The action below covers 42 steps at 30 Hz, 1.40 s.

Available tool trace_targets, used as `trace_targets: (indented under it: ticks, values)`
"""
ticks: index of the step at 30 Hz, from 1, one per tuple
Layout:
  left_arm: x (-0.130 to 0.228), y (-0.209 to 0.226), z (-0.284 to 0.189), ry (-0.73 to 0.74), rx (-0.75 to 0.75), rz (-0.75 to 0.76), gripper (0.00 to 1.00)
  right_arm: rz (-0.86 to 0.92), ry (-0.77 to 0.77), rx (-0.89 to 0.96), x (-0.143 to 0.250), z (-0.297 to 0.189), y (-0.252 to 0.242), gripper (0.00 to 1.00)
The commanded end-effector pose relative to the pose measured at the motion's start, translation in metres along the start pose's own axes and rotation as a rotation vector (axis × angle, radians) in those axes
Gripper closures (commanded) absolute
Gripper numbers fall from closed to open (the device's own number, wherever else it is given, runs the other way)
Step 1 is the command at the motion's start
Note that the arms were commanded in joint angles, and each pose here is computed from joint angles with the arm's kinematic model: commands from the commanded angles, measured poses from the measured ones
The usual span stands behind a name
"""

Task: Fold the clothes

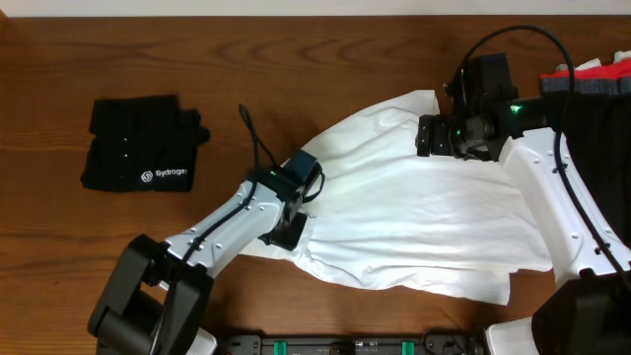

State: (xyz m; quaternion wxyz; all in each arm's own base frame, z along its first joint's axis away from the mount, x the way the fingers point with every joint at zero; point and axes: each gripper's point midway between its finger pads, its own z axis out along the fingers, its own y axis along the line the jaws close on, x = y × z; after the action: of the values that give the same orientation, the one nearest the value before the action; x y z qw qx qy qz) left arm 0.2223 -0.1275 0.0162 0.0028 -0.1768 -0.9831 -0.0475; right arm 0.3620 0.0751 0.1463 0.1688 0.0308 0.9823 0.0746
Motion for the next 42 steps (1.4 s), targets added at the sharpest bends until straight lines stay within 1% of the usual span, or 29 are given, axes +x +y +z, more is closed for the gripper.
trace_targets:
  ticks: [1,2,6,10,12,16,19,20,22,31,35,37,40,41,42]
  values:
    - [0.002,0.007,0.008,-0.006,-0.043,0.008,0.50,0.004,-0.013,0.002,-0.002,-0.004,-0.002,0.10]
    - [0.003,0.008,0.010,-0.009,-0.050,0.007,0.51,0.005,-0.012,0.002,-0.002,-0.004,-0.002,0.10]
    - [0.003,0.012,0.015,-0.019,-0.070,0.008,0.60,0.005,-0.008,0.004,-0.001,-0.004,-0.002,0.10]
    - [-0.001,0.015,0.014,-0.033,-0.090,0.006,0.74,0.005,-0.009,0.010,-0.001,-0.004,-0.003,0.10]
    - [-0.001,0.015,0.013,-0.033,-0.090,0.006,0.79,0.005,-0.008,0.012,-0.001,-0.004,-0.004,0.10]
    - [-0.004,0.015,0.007,-0.038,-0.093,0.005,0.81,0.005,-0.011,0.021,-0.001,-0.004,-0.005,0.10]
    - [-0.011,0.018,0.003,-0.057,-0.108,0.003,0.81,0.005,-0.012,0.025,-0.001,-0.005,-0.006,0.10]
    - [-0.012,0.020,0.002,-0.062,-0.120,0.002,0.87,0.005,-0.012,0.025,-0.001,-0.005,-0.006,0.10]
    - [-0.013,0.025,0.002,-0.069,-0.150,0.001,0.93,0.005,-0.011,0.026,-0.001,-0.005,-0.006,0.10]
    - [-0.013,0.032,-0.005,-0.067,-0.192,-0.014,0.94,0.006,-0.010,0.034,-0.001,-0.005,-0.008,0.09]
    - [-0.022,0.056,-0.037,-0.121,-0.314,-0.121,0.94,0.006,-0.006,0.076,0.001,-0.005,-0.015,0.09]
    - [-0.028,0.062,-0.055,-0.162,-0.324,-0.160,0.94,0.007,0.007,0.089,0.004,-0.005,-0.018,0.09]
    - [-0.036,0.068,-0.079,-0.241,-0.300,-0.211,0.94,0.016,0.052,0.102,0.015,-0.005,-0.023,0.10]
    - [-0.037,0.070,-0.085,-0.264,-0.293,-0.226,0.94,0.021,0.072,0.108,0.019,-0.004,-0.025,0.11]
    - [-0.037,0.072,-0.091,-0.287,-0.287,-0.239,0.94,0.029,0.099,0.116,0.026,-0.004,-0.029,0.15]
